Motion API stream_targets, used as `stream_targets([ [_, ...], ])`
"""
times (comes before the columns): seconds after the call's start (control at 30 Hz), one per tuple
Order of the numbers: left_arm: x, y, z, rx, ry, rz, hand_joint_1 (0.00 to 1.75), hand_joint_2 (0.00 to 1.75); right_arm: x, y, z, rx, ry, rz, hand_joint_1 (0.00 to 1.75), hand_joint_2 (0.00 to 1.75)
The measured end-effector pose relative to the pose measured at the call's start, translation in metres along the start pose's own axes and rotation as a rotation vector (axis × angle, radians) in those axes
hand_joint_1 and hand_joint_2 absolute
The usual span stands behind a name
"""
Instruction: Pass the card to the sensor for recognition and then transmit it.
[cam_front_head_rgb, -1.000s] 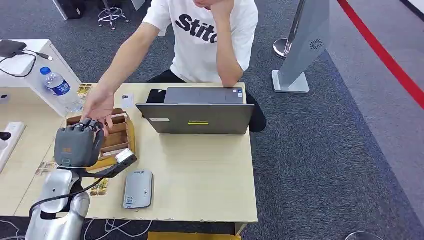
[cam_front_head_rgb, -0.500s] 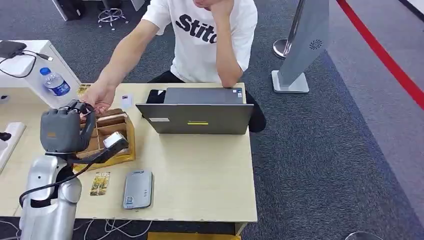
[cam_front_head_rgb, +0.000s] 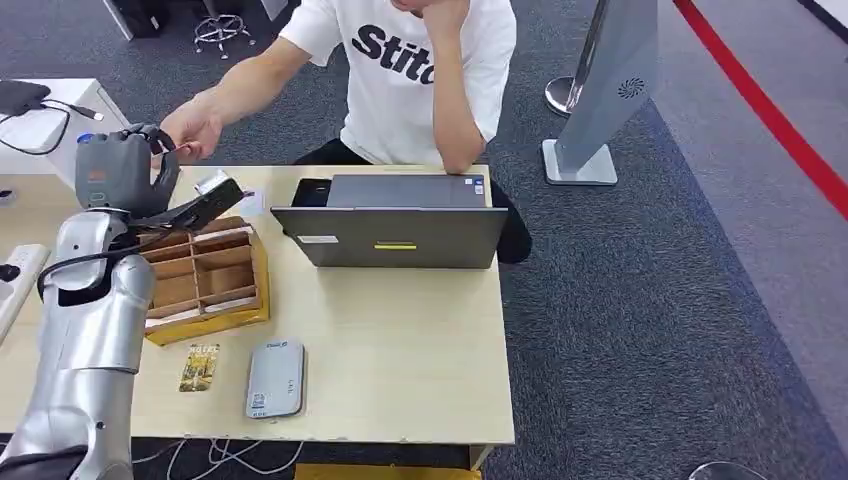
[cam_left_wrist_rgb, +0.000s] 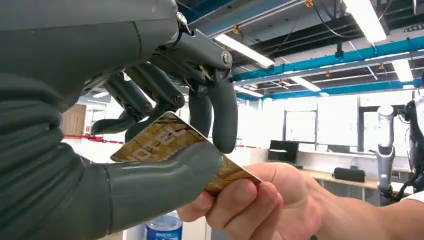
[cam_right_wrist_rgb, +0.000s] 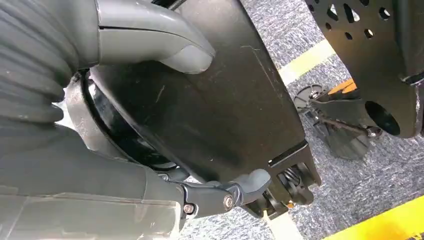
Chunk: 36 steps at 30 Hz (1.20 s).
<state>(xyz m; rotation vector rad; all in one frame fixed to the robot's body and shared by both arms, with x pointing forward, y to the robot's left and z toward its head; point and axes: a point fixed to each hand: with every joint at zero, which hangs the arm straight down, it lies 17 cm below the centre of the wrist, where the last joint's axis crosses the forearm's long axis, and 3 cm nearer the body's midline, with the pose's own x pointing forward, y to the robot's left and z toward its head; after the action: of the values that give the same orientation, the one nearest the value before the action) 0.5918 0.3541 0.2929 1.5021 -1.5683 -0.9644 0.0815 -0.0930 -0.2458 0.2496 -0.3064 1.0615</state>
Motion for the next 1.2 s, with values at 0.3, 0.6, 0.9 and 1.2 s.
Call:
stream_targets([
  [0.3,-0.001,-0.012,0.002,-0.030,0.004,0.004,1.75,1.75,0.000,0.000,0.000,0.000,0.000,0.002,0.00,1.75],
  [0.6,-0.002,-0.015,0.003,-0.038,0.005,0.005,1.75,1.75,0.000,0.000,0.000,0.000,0.000,0.003,0.00,1.75],
  [0.9,-0.002,-0.016,0.003,-0.039,0.005,0.004,1.75,1.75,0.000,0.000,0.000,0.000,0.000,0.003,0.00,1.75],
  [1.2,-0.002,-0.016,0.004,-0.041,0.006,0.004,1.75,1.75,0.000,0.000,0.000,0.000,0.000,0.003,0.00,1.75],
])
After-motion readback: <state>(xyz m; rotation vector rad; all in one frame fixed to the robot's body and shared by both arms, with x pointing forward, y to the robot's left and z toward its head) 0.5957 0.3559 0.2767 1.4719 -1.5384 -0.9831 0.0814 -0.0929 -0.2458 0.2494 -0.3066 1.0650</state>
